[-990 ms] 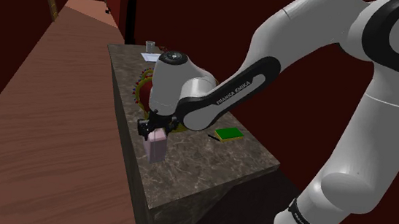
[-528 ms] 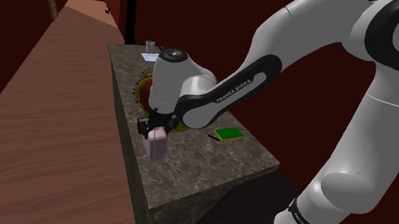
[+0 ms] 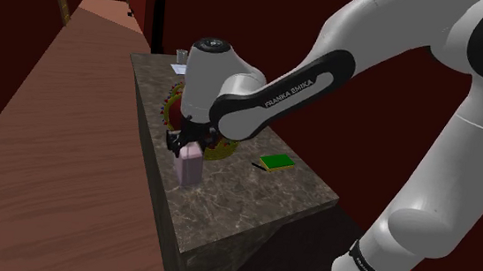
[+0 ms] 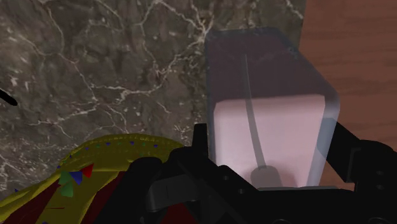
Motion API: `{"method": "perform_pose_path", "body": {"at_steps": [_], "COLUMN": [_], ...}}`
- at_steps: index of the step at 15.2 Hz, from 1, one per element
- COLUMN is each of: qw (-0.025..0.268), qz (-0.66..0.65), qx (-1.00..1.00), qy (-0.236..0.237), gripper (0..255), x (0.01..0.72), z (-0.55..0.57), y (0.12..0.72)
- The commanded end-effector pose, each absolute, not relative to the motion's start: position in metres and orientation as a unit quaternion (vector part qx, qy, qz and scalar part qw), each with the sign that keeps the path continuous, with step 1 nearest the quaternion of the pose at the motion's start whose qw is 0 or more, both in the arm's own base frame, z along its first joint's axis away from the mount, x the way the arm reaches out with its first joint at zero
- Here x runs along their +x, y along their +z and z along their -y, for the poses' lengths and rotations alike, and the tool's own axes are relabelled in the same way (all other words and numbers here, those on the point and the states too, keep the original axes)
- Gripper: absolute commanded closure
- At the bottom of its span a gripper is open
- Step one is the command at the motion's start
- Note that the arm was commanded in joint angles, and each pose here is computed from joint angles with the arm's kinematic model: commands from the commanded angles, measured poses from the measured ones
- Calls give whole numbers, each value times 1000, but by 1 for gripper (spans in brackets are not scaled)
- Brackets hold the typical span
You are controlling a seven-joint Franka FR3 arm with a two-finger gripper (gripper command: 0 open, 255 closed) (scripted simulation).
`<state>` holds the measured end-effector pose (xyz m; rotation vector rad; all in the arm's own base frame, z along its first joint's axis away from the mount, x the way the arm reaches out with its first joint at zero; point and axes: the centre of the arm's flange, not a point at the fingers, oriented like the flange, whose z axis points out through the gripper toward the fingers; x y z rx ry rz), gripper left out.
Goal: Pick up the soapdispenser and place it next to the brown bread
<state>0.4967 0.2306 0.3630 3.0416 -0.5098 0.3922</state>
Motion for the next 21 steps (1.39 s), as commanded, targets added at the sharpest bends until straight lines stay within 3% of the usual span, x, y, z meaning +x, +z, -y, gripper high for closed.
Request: {"method": "perform_pose_path", "body": {"at_steps": [1,21], "qw": [16,16], "qz": [164,164], "qx": [978,978], "qy": [126,126], "gripper": [255,255], "x": [496,496], "z": [-230,-230], "y": [373,479]}}
